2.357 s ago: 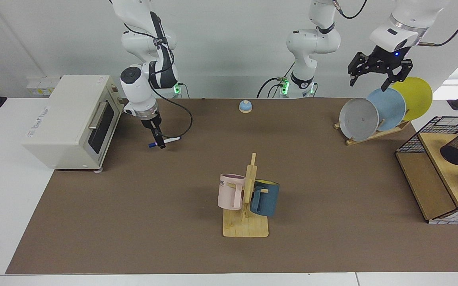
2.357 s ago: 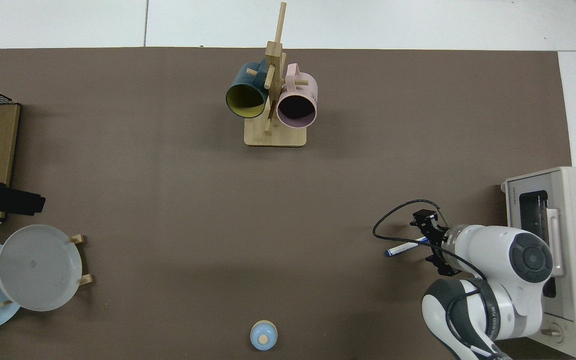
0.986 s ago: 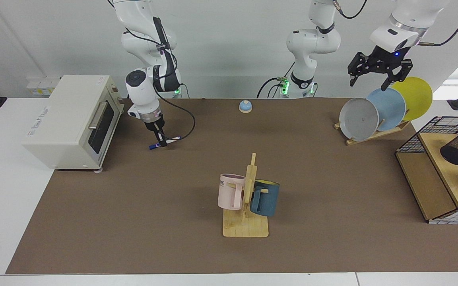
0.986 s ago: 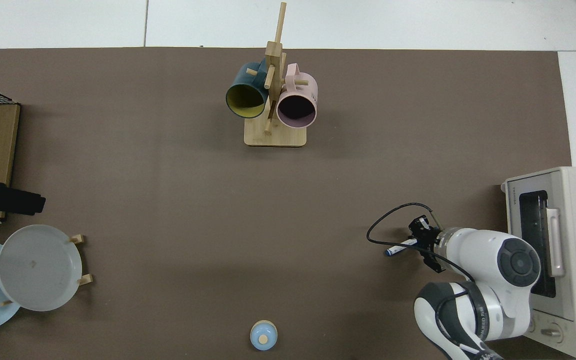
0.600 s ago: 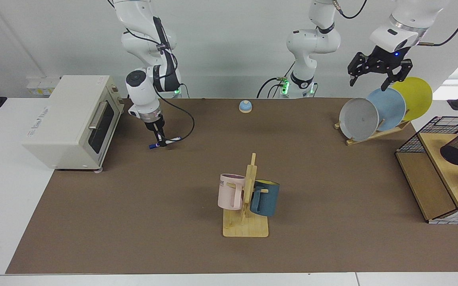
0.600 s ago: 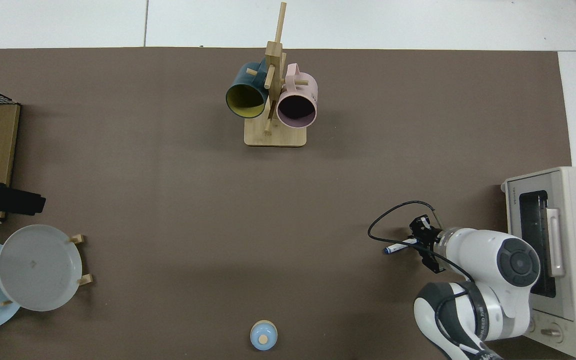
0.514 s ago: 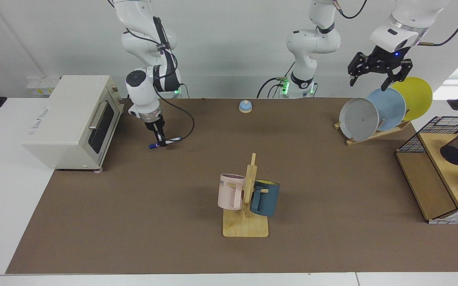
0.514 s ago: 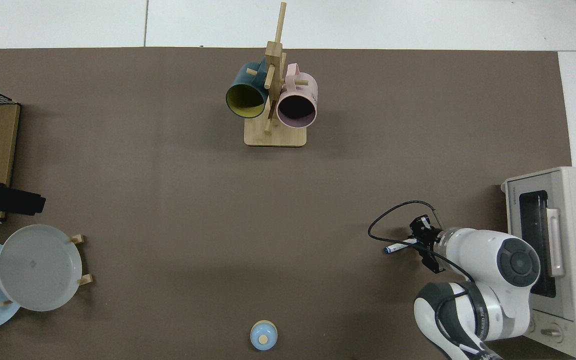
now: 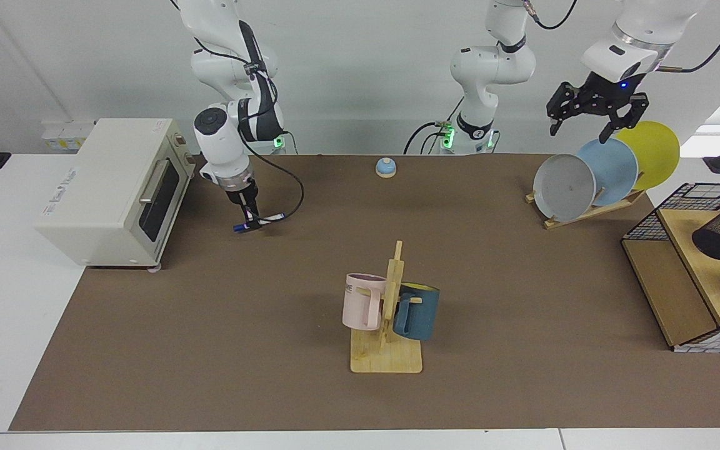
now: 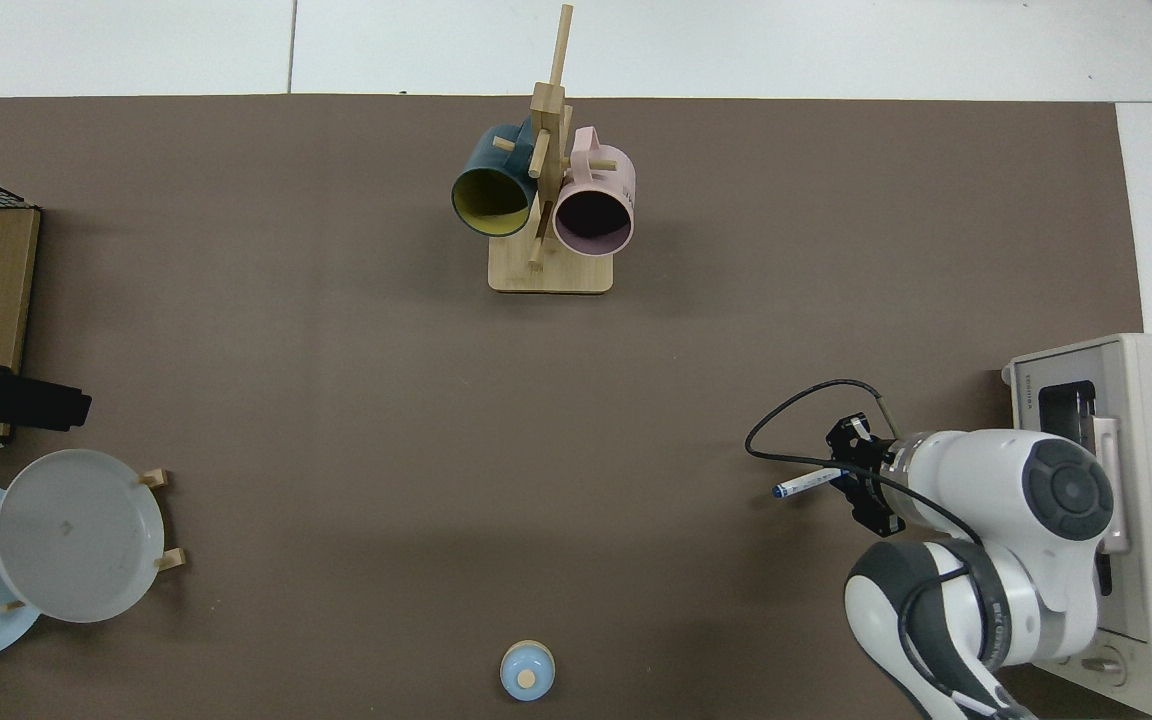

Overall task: Put markers into pen holder
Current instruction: 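Lift the marker with the right gripper while the left gripper approaches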

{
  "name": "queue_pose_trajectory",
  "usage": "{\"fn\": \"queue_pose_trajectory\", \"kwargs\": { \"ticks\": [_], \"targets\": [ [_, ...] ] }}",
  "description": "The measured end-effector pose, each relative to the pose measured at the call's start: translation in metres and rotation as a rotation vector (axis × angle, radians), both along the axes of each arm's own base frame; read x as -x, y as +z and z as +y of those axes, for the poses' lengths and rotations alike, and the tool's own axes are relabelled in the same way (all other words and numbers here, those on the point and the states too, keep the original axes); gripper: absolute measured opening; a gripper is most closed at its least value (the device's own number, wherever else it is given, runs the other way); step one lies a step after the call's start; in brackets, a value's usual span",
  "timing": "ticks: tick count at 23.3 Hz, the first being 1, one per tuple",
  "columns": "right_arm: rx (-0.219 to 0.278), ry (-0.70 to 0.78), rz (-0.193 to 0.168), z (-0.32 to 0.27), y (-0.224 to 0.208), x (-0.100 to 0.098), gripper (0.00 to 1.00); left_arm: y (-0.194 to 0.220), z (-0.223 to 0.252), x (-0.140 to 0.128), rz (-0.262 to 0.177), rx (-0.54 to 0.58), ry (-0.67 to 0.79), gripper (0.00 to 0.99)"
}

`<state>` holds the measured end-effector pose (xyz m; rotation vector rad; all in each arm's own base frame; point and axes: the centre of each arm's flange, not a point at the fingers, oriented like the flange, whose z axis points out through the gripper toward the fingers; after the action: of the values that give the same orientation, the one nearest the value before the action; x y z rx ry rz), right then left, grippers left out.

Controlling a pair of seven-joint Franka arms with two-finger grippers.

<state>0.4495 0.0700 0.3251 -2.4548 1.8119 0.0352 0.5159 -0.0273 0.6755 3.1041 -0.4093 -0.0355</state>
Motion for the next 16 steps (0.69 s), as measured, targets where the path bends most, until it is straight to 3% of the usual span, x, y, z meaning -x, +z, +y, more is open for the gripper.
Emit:
{"fn": "queue_pose_trajectory", "kwargs": {
  "ticks": [10, 16],
  "targets": [
    [-0.018, 0.051, 0.039, 0.033, 0.096, -0.030, 0.22, 0.000, 0.000, 0.000, 0.000, 0.000, -0.001, 0.991],
    [-0.033, 0.064, 0.005, 0.057, 0.163, -0.045, 0.22, 0.000, -0.004, 0.000, -0.001, 0.000, -0.007, 0.991]
  ]
}}
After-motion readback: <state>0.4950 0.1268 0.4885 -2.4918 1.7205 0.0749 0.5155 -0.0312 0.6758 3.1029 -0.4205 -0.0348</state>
